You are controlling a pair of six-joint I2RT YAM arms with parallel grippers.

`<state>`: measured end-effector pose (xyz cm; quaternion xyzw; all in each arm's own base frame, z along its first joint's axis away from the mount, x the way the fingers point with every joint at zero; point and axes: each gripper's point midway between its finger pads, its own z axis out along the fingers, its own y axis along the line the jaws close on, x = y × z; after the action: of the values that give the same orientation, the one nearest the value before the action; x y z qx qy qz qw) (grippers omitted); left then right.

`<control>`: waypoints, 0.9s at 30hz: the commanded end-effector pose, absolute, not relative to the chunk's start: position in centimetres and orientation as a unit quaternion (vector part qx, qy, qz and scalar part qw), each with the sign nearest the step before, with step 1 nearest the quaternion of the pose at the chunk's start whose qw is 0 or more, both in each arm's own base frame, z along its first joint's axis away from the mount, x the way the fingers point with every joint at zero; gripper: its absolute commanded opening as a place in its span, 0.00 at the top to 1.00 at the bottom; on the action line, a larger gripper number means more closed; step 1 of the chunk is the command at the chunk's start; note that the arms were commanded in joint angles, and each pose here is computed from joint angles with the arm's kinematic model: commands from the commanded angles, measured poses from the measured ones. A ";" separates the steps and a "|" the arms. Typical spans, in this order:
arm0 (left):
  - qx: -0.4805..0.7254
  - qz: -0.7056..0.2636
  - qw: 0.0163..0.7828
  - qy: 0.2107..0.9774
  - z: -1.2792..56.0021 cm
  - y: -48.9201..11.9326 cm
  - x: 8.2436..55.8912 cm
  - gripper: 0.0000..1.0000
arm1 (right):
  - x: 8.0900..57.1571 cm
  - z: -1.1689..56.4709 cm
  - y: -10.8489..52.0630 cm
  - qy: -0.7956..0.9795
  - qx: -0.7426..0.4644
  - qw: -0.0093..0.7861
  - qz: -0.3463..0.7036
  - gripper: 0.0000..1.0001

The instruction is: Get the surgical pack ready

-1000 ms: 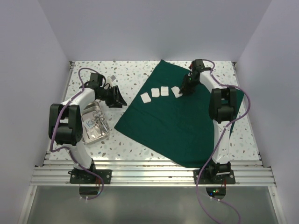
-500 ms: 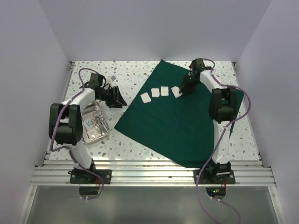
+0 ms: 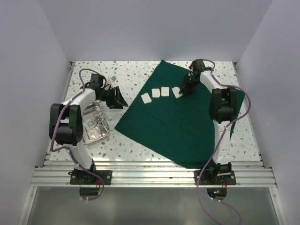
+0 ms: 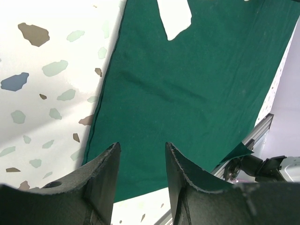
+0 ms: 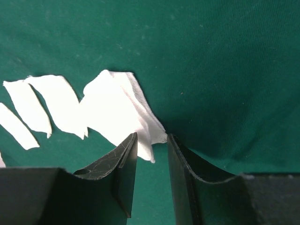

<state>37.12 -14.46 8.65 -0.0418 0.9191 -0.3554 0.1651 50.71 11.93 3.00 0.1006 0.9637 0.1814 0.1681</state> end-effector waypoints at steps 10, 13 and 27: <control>-0.023 -0.381 0.180 0.907 9.7 -15.5 37.4 0.52 | 51.2 3.6 11.6 0.963 0.093 0.179 0.177 0.64; -0.023 -0.380 0.180 0.907 9.8 -15.4 37.5 0.52 | 51.0 3.9 11.1 0.966 0.091 0.181 0.163 0.63; -0.025 -0.379 0.176 0.908 9.5 -15.4 37.3 0.52 | 50.8 4.4 10.8 0.968 0.079 0.183 0.152 0.58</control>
<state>37.05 -14.89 8.93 -0.0372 0.9153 -0.3660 0.1640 50.54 11.85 2.66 0.0898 0.9660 0.1775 0.1650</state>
